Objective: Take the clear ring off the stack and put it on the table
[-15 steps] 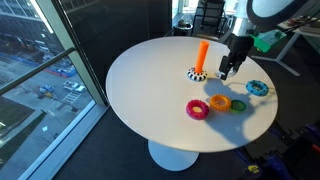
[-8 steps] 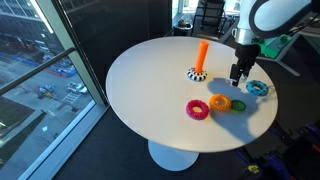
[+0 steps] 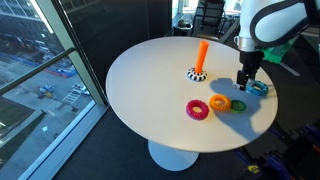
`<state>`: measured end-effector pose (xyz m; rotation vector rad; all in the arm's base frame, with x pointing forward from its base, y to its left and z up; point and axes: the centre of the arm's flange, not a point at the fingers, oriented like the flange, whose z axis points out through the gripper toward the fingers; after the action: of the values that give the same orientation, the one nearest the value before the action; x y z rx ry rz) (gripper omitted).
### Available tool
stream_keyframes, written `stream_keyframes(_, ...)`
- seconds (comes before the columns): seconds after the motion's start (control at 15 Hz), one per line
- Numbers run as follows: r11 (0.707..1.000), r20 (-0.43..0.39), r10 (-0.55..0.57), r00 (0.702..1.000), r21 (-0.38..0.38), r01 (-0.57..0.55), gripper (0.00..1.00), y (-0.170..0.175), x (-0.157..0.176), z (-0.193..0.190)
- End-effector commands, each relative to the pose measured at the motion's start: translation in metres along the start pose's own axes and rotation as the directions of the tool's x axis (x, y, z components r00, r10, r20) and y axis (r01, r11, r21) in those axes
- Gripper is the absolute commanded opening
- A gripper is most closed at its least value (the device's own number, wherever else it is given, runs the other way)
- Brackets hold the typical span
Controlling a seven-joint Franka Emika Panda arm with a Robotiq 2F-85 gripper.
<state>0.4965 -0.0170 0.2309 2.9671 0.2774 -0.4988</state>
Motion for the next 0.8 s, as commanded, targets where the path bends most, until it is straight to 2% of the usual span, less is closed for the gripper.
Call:
stream_keyframes(0.0,0.999,0.048,-0.029,0.998,-0.034,0.031,0.66,-0.001,0.005,0.014)
stream_keyframes(0.53,0.995,0.113,-0.074,0.991,-0.058,0.081,0.67,-0.009,0.013,0.041)
stream_keyframes(0.73,0.995,0.115,-0.076,0.990,-0.060,0.083,0.98,-0.008,0.012,0.040)
